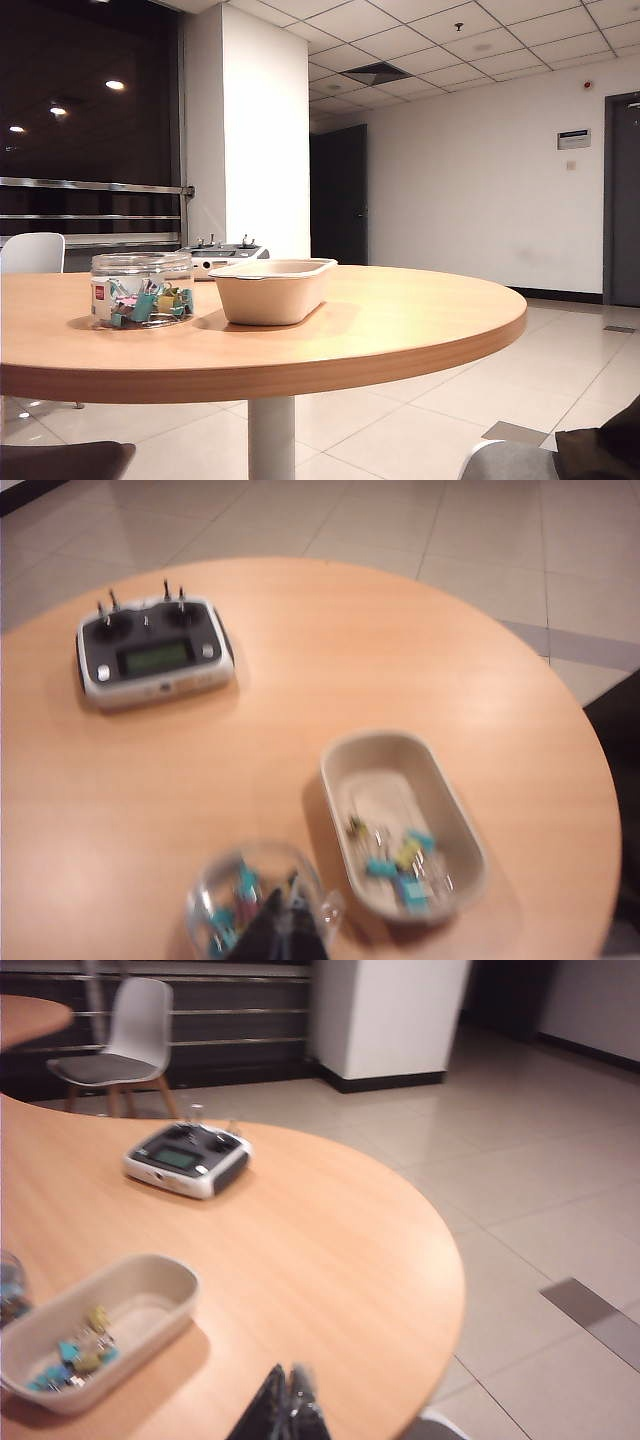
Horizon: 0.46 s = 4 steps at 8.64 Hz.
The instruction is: Pick up the box filled with clips, pour some clips from it into the rectangular paper box, and then put the clip box back on the table.
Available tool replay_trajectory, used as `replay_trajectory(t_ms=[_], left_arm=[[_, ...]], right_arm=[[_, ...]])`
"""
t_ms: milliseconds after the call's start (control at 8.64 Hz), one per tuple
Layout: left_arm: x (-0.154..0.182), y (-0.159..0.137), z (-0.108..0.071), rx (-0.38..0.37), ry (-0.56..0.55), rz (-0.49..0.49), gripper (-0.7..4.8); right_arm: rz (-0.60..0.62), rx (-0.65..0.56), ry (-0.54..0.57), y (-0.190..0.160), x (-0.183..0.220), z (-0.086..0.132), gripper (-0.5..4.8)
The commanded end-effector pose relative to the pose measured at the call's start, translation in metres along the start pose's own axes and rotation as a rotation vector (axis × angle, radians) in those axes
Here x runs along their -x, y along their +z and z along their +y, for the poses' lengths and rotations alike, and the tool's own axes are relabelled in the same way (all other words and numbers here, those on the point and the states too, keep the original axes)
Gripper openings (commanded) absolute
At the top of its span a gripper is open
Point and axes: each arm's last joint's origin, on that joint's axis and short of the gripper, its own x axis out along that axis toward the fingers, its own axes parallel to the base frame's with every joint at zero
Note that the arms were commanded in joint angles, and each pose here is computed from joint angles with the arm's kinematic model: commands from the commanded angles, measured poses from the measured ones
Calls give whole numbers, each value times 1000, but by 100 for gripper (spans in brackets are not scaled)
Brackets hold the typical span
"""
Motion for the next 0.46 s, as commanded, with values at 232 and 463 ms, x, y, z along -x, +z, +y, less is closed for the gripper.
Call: replay_trajectory(t_ms=[232, 463], left_arm=[[64, -89, -21, -2, 146, -147, -6], [70, -138, -28, 75, 172, -215, -6]], right_arm=[[50, -44, -64, -92, 18, 5, -6], [96, -59, -33, -114, 22, 8, -5]])
